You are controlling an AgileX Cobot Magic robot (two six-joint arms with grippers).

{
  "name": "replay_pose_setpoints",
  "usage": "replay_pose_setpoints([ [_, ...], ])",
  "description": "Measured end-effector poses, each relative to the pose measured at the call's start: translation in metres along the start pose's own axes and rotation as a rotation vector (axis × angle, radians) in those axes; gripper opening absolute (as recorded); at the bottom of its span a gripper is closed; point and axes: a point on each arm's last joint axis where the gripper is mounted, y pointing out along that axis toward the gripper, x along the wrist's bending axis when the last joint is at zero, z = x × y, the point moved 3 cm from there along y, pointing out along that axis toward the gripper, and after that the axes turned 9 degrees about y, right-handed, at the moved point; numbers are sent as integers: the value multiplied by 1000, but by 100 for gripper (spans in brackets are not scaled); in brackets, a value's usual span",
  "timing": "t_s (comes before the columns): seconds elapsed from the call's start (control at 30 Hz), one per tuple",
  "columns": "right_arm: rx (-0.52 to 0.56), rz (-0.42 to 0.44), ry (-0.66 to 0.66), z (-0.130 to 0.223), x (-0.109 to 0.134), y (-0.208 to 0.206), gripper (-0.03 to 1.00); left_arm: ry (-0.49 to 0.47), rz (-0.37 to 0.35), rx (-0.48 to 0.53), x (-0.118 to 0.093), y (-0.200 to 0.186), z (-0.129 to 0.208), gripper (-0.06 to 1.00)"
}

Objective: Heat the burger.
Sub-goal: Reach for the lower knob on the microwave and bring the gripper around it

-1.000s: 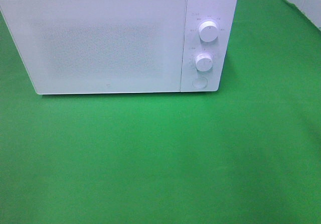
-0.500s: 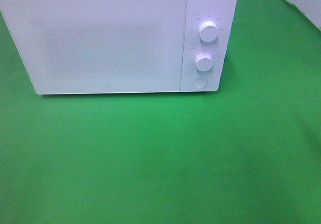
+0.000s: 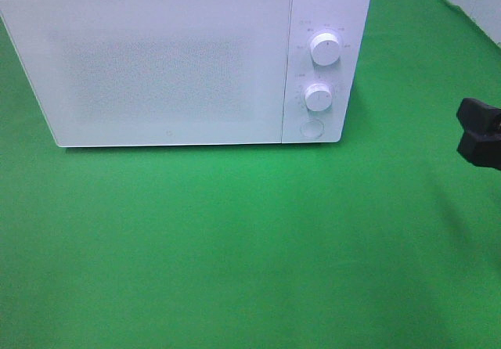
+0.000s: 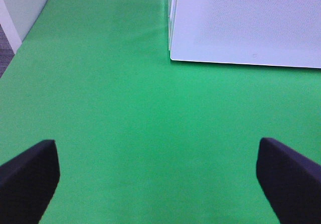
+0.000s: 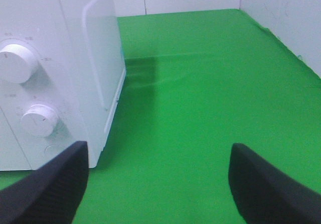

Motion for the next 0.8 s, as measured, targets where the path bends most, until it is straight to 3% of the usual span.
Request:
replay_pose_setpoints([
  [0.47,-51,42,-74,18,46,12,75,0,0,0,0,0,0,99],
  [0.67,-49,6,-125,22,71,21,75,0,0,0,0,0,0,99],
  [0.8,-49,-61,-176,26,104,30,75,0,0,0,0,0,0,99],
])
